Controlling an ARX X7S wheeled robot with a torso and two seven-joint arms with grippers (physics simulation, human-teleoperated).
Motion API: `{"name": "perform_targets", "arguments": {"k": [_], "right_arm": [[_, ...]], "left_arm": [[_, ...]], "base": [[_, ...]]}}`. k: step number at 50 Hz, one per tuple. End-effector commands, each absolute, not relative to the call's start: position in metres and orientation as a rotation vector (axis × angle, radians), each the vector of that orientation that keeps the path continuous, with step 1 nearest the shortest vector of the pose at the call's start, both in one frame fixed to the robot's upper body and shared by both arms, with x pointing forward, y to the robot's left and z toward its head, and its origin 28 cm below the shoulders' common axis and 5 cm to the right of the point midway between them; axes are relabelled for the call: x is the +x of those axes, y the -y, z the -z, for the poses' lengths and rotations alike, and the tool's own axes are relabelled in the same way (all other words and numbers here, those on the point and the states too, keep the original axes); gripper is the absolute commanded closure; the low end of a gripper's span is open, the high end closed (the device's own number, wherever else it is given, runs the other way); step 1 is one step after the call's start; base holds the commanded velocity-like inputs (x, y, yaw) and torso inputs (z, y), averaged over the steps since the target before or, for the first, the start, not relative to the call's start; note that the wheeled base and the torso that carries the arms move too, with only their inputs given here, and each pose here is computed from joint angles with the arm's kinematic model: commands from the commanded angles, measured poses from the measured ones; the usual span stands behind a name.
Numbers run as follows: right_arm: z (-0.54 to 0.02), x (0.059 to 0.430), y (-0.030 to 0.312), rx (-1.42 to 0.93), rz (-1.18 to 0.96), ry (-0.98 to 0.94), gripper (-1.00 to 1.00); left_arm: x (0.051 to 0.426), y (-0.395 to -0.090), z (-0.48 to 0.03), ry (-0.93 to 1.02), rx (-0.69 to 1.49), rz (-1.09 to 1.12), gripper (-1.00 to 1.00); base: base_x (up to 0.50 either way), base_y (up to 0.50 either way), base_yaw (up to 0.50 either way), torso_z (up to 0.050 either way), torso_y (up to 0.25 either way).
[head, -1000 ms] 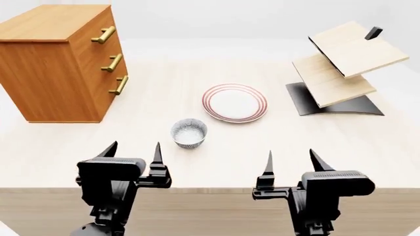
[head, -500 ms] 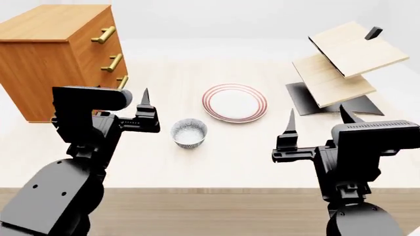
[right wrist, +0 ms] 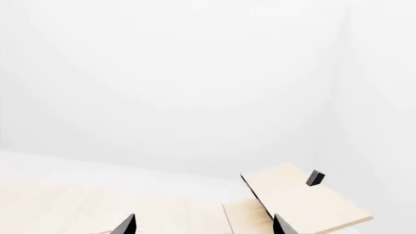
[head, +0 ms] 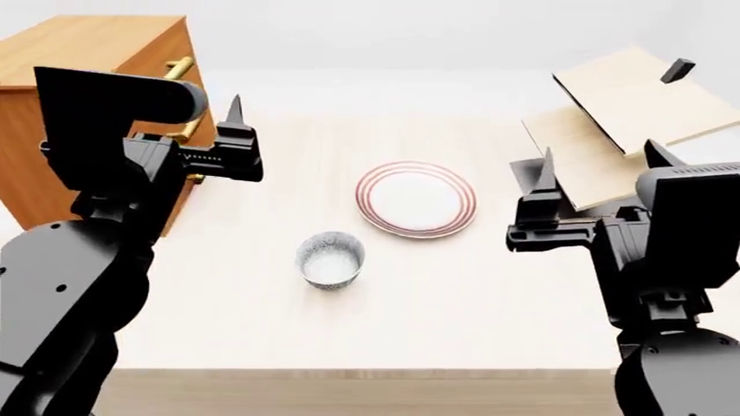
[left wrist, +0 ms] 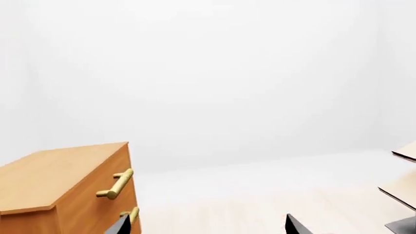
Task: Open the top drawer of the cabinet and put the bowl in it.
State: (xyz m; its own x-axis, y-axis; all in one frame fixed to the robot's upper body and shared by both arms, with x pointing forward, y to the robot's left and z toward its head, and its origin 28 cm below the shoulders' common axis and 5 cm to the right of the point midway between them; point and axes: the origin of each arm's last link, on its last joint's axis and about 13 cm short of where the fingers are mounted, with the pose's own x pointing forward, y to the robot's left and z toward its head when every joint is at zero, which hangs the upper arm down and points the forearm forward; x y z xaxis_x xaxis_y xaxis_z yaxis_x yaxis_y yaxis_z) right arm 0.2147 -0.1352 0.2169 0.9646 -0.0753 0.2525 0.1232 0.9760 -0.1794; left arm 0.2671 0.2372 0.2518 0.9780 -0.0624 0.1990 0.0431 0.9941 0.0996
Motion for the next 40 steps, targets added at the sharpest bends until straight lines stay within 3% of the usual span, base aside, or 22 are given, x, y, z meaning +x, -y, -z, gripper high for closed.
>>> {"name": "perform_targets", "arguments": {"k": [1,40], "right_arm": [[-0.2245,0.2129,0.1354,-0.203,0.099,0.268,-1.00],[-0.2254,0.2131,0.1392,-0.210,0.117,0.274,-1.00]], "left_arm": [[0.2662,-0.2389,-0.2631,0.227,0.112,0.050,-1.00],[0.2672,-0.2387,-0.2659,0.230,0.131,0.051,-1.00]], "base": [[0.50,0.00,0.00,0.050,0.000],[0.50,0.00,0.00,0.050,0.000]]}}
